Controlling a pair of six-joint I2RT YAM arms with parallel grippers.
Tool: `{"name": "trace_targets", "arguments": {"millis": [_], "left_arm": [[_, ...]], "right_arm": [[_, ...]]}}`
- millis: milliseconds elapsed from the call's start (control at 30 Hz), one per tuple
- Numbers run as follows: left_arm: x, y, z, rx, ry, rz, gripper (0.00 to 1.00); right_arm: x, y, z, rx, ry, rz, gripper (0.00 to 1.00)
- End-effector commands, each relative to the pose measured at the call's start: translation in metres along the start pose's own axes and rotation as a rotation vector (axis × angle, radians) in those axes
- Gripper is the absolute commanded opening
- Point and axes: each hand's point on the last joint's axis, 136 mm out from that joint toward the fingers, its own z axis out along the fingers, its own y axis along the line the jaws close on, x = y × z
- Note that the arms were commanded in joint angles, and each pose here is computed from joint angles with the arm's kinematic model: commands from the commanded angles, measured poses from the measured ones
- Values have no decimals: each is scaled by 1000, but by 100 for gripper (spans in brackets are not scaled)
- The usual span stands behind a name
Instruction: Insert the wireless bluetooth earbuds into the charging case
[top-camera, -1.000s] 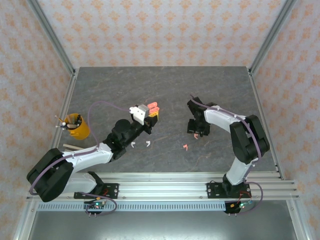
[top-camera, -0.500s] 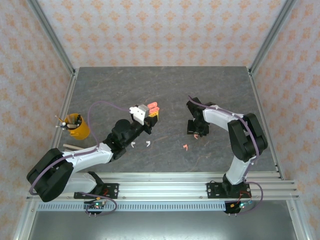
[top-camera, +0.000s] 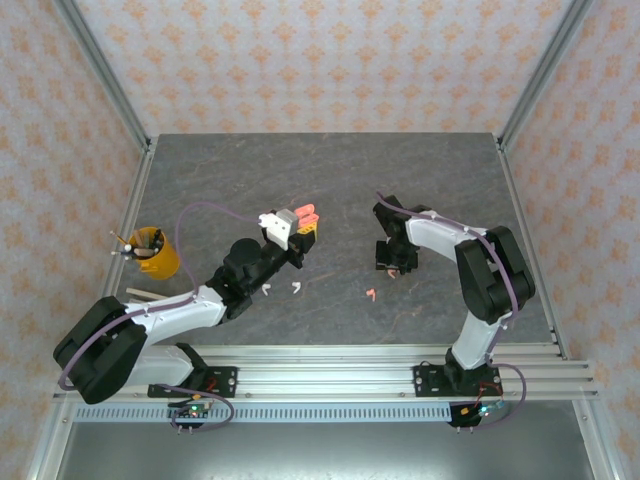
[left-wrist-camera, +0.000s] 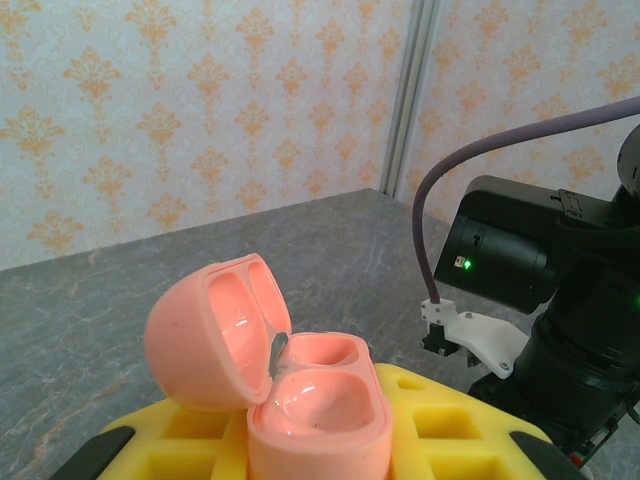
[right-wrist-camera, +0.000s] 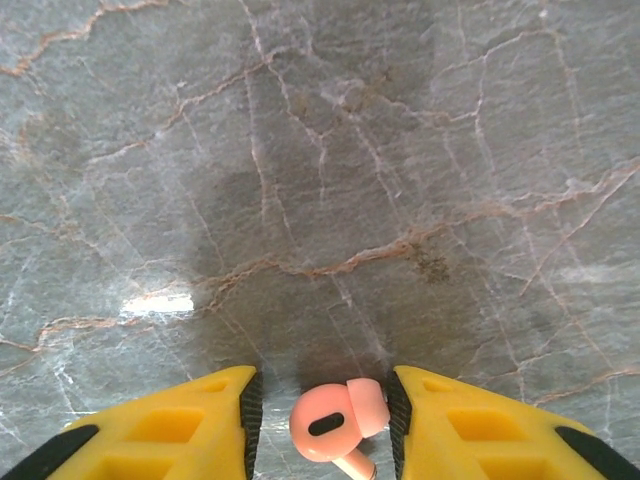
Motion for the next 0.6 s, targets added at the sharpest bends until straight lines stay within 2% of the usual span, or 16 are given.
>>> {"name": "trace_targets", "arguments": {"millis": [0, 567], "left_arm": [[-27, 1, 2, -2, -81, -10, 0], [-28, 1, 2, 1, -79, -10, 0]], "right_arm": [[11, -6, 1, 27, 30, -7, 39], [9, -4, 1, 11, 9, 18, 25]]}}
